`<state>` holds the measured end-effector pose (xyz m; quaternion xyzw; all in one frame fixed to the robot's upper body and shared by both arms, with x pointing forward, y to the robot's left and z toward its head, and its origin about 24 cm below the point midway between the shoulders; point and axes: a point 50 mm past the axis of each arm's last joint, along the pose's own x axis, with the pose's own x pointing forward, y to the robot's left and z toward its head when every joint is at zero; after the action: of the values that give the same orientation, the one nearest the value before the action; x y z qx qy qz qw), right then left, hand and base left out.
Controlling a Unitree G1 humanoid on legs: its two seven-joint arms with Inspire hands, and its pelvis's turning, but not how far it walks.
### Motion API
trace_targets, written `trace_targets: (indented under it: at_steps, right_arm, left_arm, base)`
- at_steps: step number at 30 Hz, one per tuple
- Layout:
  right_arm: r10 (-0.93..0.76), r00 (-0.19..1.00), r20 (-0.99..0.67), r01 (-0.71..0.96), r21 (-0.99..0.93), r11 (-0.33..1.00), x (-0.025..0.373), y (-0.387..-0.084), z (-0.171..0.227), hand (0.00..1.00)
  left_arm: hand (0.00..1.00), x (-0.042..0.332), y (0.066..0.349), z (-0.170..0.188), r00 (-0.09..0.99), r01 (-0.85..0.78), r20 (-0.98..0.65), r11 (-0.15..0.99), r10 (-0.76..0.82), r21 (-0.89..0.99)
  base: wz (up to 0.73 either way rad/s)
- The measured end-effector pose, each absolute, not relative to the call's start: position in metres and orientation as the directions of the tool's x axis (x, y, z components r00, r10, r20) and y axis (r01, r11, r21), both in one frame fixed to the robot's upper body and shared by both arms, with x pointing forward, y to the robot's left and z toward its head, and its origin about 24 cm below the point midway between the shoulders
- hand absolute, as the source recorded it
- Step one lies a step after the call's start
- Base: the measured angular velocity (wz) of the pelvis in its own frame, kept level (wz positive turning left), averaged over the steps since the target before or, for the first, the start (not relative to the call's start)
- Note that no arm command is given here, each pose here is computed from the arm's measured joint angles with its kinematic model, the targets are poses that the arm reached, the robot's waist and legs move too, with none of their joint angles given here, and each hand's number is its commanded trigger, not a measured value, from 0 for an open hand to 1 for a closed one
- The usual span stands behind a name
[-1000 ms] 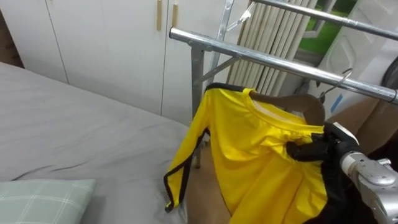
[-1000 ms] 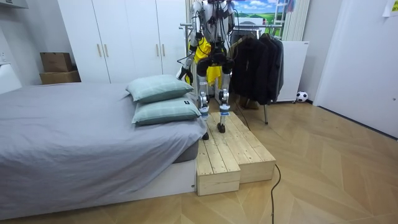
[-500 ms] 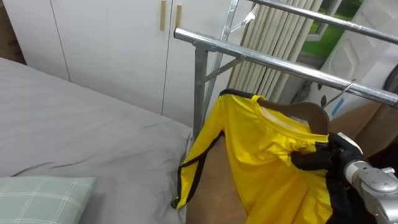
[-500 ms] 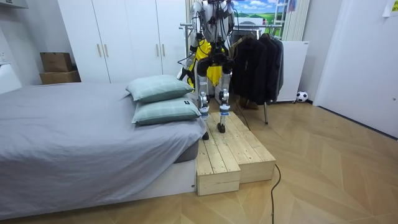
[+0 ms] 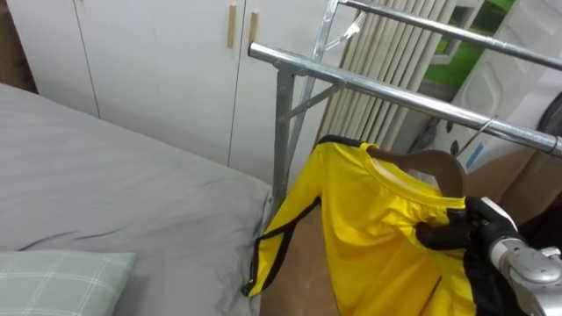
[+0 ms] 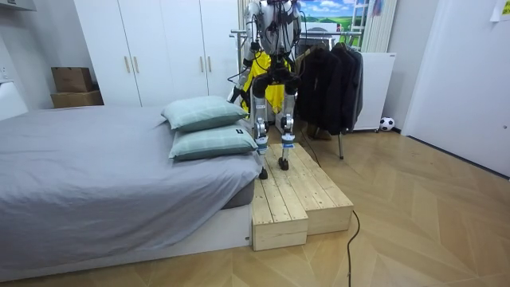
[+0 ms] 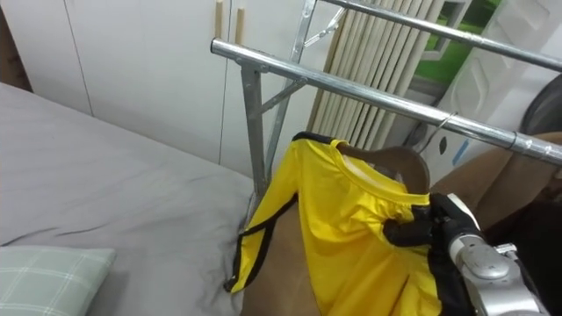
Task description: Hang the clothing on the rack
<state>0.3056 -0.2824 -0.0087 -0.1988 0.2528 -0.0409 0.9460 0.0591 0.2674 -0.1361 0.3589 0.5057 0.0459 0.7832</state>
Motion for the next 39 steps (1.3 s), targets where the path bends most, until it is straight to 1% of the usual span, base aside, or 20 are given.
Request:
trace_targets:
  at_steps: [7, 8, 9, 10, 11, 20, 37, 39]
  right_arm:
    - [-0.193, 0.872, -0.450, -0.009, -0.409, 0.913, 0.306, -0.283, -0.008, 1.00]
    - [-0.196, 0.872, -0.449, -0.008, -0.414, 0.910, 0.306, -0.283, -0.009, 0.91]
    - [-0.198, 0.872, -0.449, -0.007, -0.415, 0.910, 0.306, -0.283, -0.009, 0.67]
    - [-0.198, 0.871, -0.449, -0.008, -0.416, 0.909, 0.306, -0.283, -0.009, 0.26]
    - [-0.198, 0.871, -0.450, -0.008, -0.416, 0.909, 0.305, -0.283, -0.009, 0.00]
    - [-0.207, 0.851, -0.483, -0.018, -0.421, 0.907, 0.299, -0.284, -0.018, 0.00]
    - [-0.223, 0.849, -0.480, -0.005, -0.429, 0.903, 0.298, -0.285, -0.018, 0.00]
    - [-0.224, 0.848, -0.480, -0.005, -0.430, 0.903, 0.298, -0.285, -0.018, 0.00]
  left_arm:
    - [0.00, 0.058, 0.265, -0.137, 0.474, 0.305, -0.767, 0.737, 0.433, 0.604]
    - [0.00, 0.058, 0.265, -0.137, 0.473, 0.305, -0.767, 0.736, 0.433, 0.604]
    - [0.00, 0.058, 0.265, -0.137, 0.473, 0.305, -0.767, 0.736, 0.433, 0.604]
    - [0.00, 0.058, 0.265, -0.137, 0.472, 0.305, -0.767, 0.736, 0.434, 0.604]
    - [0.00, 0.058, 0.265, -0.137, 0.472, 0.305, -0.767, 0.736, 0.434, 0.604]
    - [0.00, 0.056, 0.266, -0.138, 0.464, 0.310, -0.775, 0.742, 0.428, 0.595]
    - [0.00, 0.050, 0.271, -0.138, 0.445, 0.316, -0.782, 0.741, 0.436, 0.593]
    - [0.00, 0.046, 0.273, -0.139, 0.426, 0.307, -0.788, 0.749, 0.444, 0.587]
  base:
    - [0.00]
    - [0.00]
    - [0.00]
    - [0.00]
    - [0.00]
    - [0.00]
    - [0.00]
    - [0.00]
